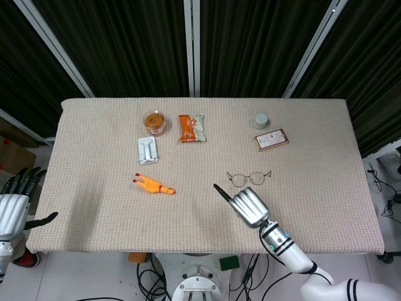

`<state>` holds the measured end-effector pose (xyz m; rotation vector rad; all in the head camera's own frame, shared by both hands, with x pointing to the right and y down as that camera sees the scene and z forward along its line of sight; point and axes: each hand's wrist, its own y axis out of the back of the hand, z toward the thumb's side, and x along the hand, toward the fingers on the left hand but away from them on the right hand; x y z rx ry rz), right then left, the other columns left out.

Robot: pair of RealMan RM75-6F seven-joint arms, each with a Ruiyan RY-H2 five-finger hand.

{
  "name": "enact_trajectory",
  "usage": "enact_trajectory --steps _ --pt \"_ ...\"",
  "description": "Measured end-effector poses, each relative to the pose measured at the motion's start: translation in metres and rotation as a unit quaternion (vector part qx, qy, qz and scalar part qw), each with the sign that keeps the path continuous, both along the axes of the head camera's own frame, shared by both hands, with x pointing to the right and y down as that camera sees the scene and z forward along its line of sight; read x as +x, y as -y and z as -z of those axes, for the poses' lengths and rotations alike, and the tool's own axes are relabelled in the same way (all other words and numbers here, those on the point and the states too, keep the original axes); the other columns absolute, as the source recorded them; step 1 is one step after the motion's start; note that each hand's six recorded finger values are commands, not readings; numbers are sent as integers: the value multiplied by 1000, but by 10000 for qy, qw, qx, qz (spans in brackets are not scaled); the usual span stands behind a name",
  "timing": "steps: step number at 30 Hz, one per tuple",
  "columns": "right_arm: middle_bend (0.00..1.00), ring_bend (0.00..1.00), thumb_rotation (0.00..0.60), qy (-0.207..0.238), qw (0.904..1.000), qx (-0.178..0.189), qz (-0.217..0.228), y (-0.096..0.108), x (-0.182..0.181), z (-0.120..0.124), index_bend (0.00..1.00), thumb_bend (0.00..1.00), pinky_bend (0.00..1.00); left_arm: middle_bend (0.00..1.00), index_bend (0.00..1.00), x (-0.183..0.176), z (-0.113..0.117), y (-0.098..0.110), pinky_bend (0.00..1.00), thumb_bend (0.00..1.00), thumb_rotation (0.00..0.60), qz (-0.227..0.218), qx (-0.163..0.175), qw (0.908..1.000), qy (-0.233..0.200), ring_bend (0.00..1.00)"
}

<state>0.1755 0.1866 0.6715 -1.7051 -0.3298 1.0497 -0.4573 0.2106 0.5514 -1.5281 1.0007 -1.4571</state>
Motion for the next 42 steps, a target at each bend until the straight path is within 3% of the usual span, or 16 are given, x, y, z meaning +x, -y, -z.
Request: enact_trajectory --steps 20,26,33,42 --pt "950 908 600 -455 9978 -74 -484 30 -1 -35 0 1000 925 82 117 -6 -3 -2 159 23 502 58 -43 10000 30 28" --pt "950 909 600 -767 9935 -97 -835 36 18 -44 0 1000 925 82 117 -4 -6 -1 159 23 504 36 -105 9999 27 28" --pt "950 908 600 -1149 9845 -375 -1268 34 50 -60 0 1000 926 82 117 -2 -8 -2 159 23 503 11 -144 9999 19 28" --pt "950 908 600 -1240 9782 -617 -1551 29 74 -71 0 1000 925 82 117 0 -8 -2 159 23 503 -20 -138 9999 25 29"
